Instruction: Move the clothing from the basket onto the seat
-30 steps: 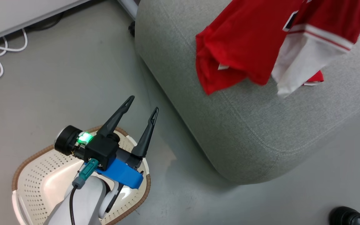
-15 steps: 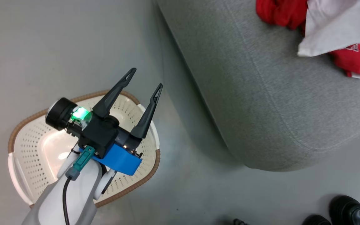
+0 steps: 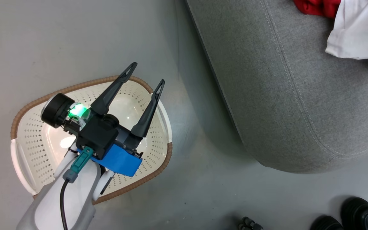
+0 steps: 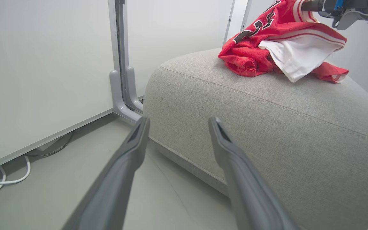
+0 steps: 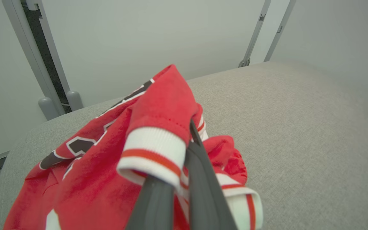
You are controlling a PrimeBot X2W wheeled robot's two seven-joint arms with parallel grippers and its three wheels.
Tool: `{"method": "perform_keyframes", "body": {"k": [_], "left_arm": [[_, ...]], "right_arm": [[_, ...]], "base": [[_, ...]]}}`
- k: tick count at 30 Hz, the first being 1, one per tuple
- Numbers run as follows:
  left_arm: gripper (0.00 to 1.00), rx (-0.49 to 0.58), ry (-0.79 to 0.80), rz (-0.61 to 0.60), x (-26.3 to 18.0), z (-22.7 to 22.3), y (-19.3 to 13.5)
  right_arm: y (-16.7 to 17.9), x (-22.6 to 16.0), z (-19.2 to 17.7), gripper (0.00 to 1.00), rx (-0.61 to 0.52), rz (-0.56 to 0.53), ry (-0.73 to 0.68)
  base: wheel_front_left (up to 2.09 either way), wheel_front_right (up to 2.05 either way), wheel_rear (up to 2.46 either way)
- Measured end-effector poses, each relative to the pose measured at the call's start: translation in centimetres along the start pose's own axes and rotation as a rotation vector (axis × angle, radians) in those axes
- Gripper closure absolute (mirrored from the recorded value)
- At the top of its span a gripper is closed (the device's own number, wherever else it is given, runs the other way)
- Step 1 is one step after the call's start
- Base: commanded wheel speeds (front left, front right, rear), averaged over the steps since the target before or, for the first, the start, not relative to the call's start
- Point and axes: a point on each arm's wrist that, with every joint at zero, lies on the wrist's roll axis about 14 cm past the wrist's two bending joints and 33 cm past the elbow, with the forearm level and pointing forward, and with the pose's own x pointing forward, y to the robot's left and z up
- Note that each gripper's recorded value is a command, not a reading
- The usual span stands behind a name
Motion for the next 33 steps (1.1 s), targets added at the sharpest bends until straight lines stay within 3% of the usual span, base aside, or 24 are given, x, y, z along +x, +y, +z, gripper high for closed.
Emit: {"method": "perform_keyframes", "body": {"k": [9,10,12,13,33], "left_arm": [[0.0,0.004,-0.006,-0.001,0.0,0.6,-0.4],[0.0,0.004,-0.008,-0.001,0.0,0.7,-0.4],[0.0,0.005,-0.009,-0.002,0.0,0.9,-0.5],[0.0,0.006,-0.009,-0.002,0.0,0.9,-0.6],[0.0,0.001,-0.029,0.01,0.1,2.6,-1.2]], "right_arm": [[-0.3,-0.5,-0.7,1.0,-0.007,-0.008,0.024],[-0.4,-0.5,-0.7,0.76,-0.009,-0.009,0.025],[-0.5,-0.6,-0.6,0.11,-0.001,-0.014,0.02],[-0.5,-0.7,-0.6,0.0,0.004,-0.016,0.019],[0.2,-1.4,0.6,0.0,0.027,0.008,0.007]], "base": [[0.0,0.0,0.0],[0.0,0.0,0.0],[0.0,0.0,0.0],[0.0,0.0,0.0],[0.0,0.0,0.0]]}}
